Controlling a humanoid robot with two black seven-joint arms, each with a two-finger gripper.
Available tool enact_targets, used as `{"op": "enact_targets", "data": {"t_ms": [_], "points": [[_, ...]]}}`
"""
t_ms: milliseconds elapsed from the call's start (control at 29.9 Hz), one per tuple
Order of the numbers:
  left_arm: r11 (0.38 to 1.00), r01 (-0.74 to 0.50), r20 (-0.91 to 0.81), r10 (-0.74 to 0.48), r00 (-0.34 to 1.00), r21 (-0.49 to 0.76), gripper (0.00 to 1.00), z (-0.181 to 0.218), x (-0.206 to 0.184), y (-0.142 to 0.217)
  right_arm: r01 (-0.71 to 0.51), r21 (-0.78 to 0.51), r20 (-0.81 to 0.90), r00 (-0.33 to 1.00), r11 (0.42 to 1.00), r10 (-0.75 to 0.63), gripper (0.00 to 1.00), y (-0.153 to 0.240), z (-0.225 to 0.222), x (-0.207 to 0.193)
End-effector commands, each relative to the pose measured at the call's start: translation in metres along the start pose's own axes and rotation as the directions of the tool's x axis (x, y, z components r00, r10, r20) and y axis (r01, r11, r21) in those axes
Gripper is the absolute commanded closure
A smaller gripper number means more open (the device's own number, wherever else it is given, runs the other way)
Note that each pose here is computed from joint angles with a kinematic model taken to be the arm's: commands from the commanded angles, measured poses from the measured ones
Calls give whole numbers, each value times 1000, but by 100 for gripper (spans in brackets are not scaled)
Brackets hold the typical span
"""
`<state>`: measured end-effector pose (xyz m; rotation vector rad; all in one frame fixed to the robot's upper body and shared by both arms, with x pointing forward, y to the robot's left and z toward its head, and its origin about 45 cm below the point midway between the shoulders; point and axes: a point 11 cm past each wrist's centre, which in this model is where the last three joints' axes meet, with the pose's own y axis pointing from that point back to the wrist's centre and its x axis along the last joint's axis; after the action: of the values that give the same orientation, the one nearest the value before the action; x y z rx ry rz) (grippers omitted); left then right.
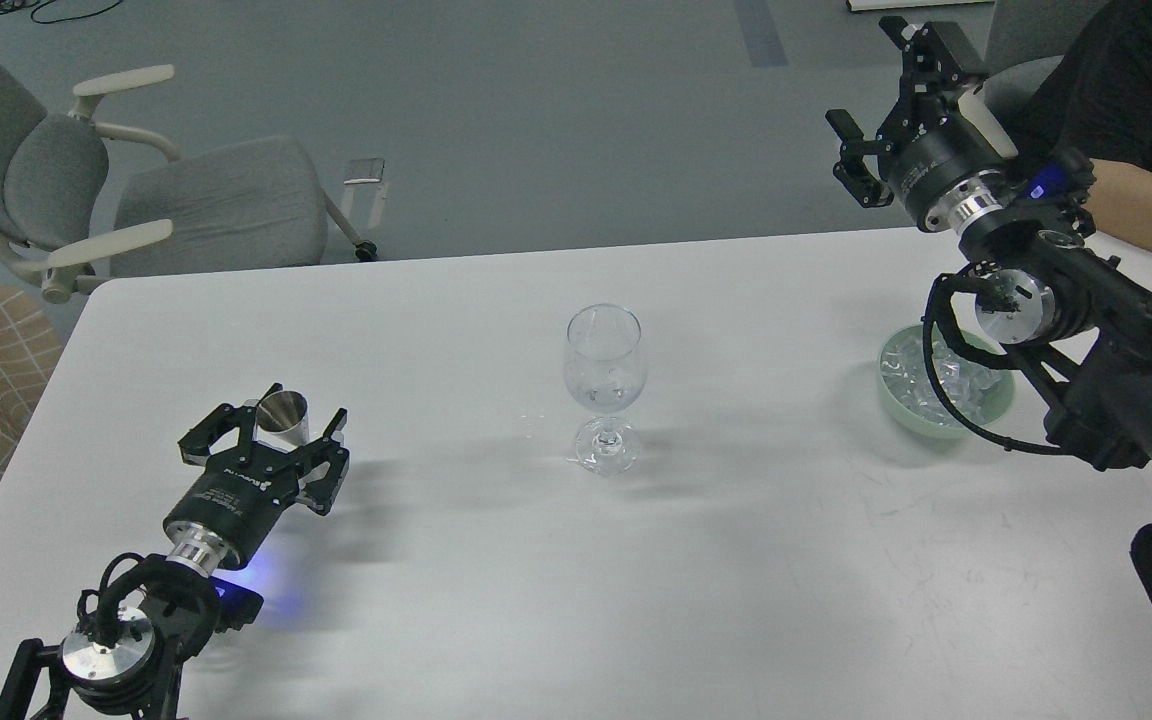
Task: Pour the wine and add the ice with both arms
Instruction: 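Withdraw the left gripper and move the right gripper toward the ice bowl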
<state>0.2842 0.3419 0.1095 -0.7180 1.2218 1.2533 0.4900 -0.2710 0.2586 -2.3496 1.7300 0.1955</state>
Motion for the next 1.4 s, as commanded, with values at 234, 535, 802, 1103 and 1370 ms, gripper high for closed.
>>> {"op": "enact_targets", "data": {"t_ms": [234, 535, 802, 1103, 1370], "points": [[1000, -24, 33, 23, 999, 1, 2, 5, 14, 20, 0, 0, 0, 1000, 1000, 0, 0, 0, 0, 0], [999, -49, 157, 51, 986, -18, 2, 34, 38, 80, 0, 1, -1, 1000, 1000, 0, 0, 0, -1, 0], [989, -60, 277, 96, 956, -137, 2, 107, 24, 110, 1, 2, -2, 1000, 1000, -1, 0, 0, -2, 1], [963, 119, 491, 16, 871, -243, 2, 193, -61, 63, 4, 8, -8, 1000, 1000, -4, 0, -1, -6, 1], [931, 183, 685, 90, 723, -315, 2, 221, -105, 10, 1, 19, -28, 1000, 1000, 0, 0, 0, -15, 7]]}}
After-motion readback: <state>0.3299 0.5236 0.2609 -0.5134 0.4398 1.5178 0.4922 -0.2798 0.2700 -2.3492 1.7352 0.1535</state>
